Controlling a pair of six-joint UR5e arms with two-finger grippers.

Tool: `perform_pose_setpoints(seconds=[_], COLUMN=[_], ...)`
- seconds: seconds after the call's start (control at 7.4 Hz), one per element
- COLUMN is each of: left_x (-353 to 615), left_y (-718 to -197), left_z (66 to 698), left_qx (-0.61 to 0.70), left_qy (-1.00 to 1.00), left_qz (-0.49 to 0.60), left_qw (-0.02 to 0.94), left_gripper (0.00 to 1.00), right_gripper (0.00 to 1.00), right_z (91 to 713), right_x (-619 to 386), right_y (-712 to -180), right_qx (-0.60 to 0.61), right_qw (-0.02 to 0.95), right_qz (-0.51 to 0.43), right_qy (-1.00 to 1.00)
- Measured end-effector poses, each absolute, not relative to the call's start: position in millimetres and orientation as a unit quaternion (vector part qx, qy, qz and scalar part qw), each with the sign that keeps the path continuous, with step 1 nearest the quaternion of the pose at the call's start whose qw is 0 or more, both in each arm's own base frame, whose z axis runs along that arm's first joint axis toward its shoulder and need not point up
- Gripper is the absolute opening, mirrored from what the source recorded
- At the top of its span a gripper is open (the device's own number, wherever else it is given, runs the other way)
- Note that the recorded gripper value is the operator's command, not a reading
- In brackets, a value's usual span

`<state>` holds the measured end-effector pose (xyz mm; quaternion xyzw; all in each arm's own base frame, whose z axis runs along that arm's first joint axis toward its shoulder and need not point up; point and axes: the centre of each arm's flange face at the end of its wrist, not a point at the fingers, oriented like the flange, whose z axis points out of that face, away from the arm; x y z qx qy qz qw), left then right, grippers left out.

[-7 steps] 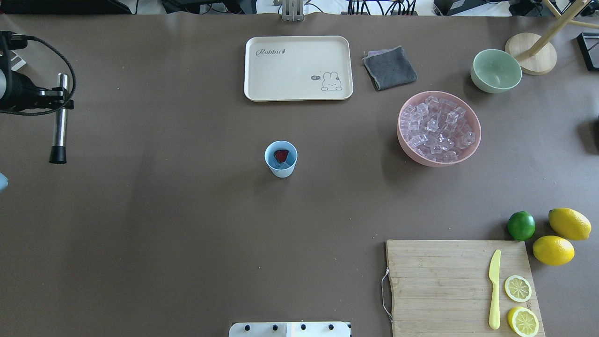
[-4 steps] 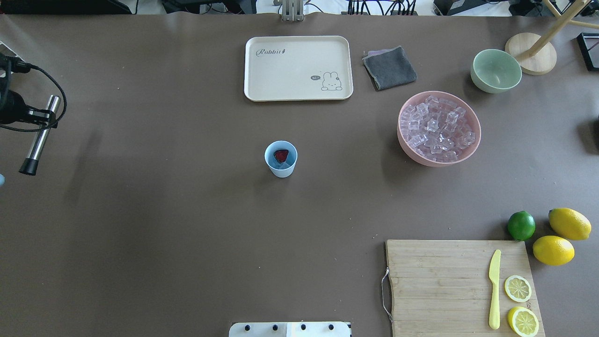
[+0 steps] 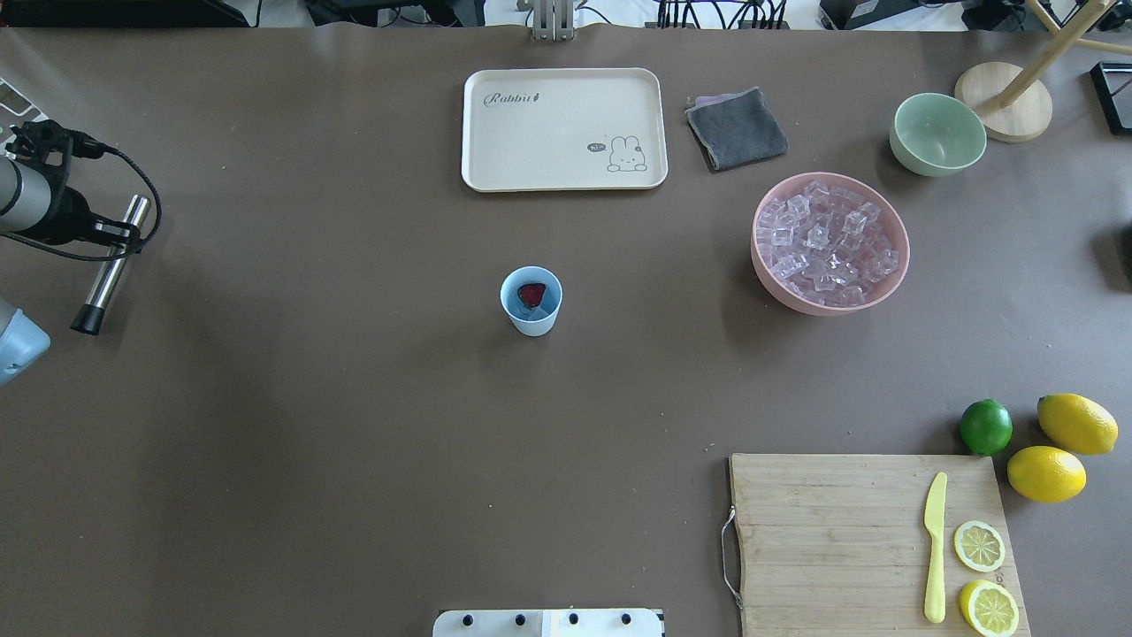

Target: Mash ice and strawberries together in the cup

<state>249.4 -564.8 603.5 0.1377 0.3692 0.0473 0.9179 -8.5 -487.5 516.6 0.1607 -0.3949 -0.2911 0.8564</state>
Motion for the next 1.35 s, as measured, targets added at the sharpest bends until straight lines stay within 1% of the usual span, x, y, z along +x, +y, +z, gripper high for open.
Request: perform_pose_setpoints(seconds=[0.14,0.41,0.68,0.95,1.08,1.35], left_x=[257.9,256.6,207.8,94.9,25.8,-80.7], left_y=[-562.7,-559.5,-568.7,-580.5,-579.2,-548.2], left_z=[602.5,601.1,605.8,612.4,615.4,639.0], left_qx=[0.135,0.137,0.137,0.116,0.111,0.114], left_qy=[0.371,0.374,0.381,0.429,0.449,0.448], left_qz=[0.05,0.053,0.028,-0.02,-0.042,-0.066], left_qw=[0.917,0.916,0.914,0.896,0.886,0.884], left_gripper=[0.97,0.97,0.97,0.97,0.97,0.98], right_gripper=[0.91,0.91,0.91,0.94,0.97,0.97], right_z=[519.1,520.3,519.2,519.0,518.3,504.3], right_x=[-8.2,-7.8,-6.9,-6.7,-6.4,-6.0], right_y=[-486.4,-485.3,-485.4,-486.5,-486.5,-487.4], right_qx=[0.158,0.157,0.159,0.159,0.16,0.172], right_qw=[0.857,0.857,0.858,0.859,0.859,0.854], right_qz=[-0.29,-0.289,-0.289,-0.289,-0.289,-0.291], right_qy=[-0.395,-0.395,-0.393,-0.392,-0.391,-0.395])
